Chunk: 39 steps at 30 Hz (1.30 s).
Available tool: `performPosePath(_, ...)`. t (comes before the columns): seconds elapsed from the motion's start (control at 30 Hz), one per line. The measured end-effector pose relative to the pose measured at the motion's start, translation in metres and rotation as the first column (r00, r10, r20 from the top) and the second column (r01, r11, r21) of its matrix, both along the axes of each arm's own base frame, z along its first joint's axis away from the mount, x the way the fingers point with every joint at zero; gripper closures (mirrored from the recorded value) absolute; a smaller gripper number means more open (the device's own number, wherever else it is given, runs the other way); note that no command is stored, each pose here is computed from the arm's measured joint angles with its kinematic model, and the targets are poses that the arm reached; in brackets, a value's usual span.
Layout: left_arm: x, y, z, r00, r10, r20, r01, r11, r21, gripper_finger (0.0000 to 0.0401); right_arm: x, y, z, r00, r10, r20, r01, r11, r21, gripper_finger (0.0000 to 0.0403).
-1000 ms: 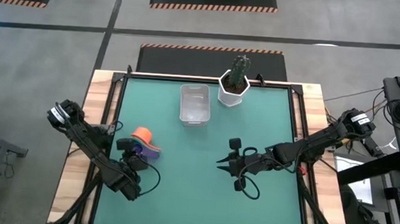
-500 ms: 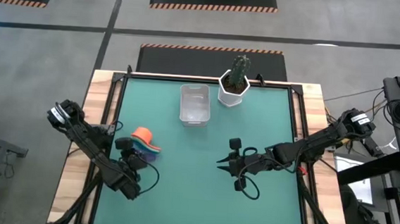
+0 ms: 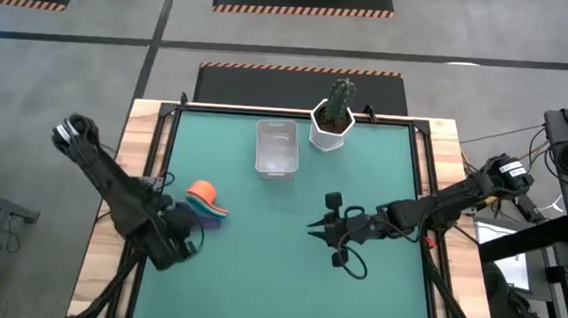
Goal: Nest measuring cups in basket
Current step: Put the nested measuring cups into the gray bin
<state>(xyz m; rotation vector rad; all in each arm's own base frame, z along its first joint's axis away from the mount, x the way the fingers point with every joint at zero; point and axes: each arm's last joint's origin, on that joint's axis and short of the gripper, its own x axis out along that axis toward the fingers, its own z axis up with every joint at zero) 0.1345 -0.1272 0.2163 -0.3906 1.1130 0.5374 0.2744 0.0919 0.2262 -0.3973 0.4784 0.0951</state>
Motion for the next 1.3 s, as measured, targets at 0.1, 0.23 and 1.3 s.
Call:
performPosePath(0.1, -0.01, 0.016, -0.003, 0.993, 0.089, 0.084, -0.079, 0.991, -0.108, 0.0397, 0.005, -0.014, 0.006, 0.999, -0.042, 0.018, 0.042, 0.999, -0.011, 0.0335)
performPosePath(0.23, -0.024, 0.034, -0.021, 0.972, 0.211, 0.107, -0.19, 0.966, -0.178, 0.0385, 0.014, -0.038, 0.014, 0.995, -0.096, 0.035, 0.097, 0.995, -0.017, 0.0335)
performPosePath(1.3, -0.026, 0.016, 0.031, 0.746, -0.515, 0.422, -0.093, 0.547, 0.832, 0.034, 0.21, -0.101, -0.009, 0.975, -0.219, 0.029, 0.201, 0.934, 0.294, 0.0178)
